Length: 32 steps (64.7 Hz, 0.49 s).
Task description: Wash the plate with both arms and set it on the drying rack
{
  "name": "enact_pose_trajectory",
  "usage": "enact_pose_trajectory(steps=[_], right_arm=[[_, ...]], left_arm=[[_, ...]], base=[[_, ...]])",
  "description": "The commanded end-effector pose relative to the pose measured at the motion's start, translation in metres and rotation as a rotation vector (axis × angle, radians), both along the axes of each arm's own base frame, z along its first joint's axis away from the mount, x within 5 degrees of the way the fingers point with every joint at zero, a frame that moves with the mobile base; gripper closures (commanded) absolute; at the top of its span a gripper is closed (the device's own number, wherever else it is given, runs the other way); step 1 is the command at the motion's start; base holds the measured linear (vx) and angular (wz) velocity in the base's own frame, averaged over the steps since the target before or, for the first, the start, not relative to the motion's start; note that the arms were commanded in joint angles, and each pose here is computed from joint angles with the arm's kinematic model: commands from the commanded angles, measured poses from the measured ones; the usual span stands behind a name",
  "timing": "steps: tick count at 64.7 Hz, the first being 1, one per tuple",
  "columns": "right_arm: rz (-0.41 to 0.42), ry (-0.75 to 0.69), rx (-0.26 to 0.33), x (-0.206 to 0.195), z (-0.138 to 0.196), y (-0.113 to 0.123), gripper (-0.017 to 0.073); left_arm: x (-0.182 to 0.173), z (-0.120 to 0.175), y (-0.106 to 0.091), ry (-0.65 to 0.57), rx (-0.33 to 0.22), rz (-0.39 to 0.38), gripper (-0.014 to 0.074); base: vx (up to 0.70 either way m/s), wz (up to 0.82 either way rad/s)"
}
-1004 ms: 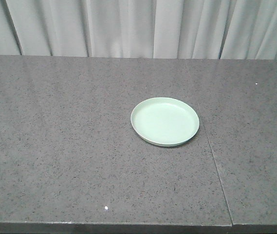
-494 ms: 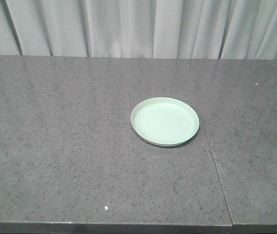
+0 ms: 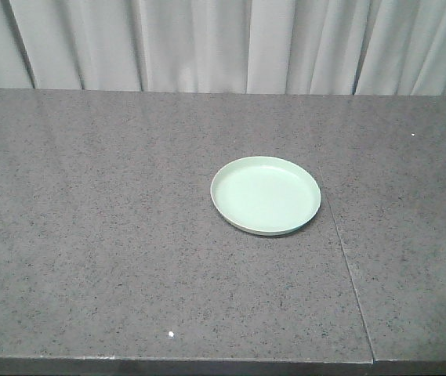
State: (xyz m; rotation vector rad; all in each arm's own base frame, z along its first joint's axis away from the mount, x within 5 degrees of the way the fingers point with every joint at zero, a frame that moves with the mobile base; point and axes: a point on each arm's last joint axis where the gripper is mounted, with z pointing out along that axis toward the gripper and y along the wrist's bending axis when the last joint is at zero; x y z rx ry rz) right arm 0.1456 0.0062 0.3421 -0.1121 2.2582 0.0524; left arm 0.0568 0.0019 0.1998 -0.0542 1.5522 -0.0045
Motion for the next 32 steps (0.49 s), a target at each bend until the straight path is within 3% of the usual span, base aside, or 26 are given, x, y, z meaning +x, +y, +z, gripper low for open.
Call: enact_pose_trajectory(steps=[1, 17, 23, 32], right_arm=[[0.0, -0.012, -0.008, 0.018, 0.009, -0.001, 0.0418], [0.034, 0.106, -0.037, 0.055, 0.001, -0.001, 0.0071], [0.075, 0.146, -0.07, 0.067, -0.001, -0.001, 0.0025], [0.139, 0.185, -0.078, 0.087, -0.002, 0.002, 0.0033]], left_arm=[[-0.003, 0.017, -0.001, -0.117, -0.009, -0.009, 0.06], [-0.003, 0.017, -0.001, -0.117, -0.009, -0.009, 0.06], [-0.003, 0.017, -0.001, -0.117, -0.009, -0.009, 0.06], [-0.003, 0.017, -0.001, -0.117, -0.009, -0.009, 0.06]], base=[[0.0, 0.0], [0.0, 0.0], [0.0, 0.0], [0.0, 0.0]])
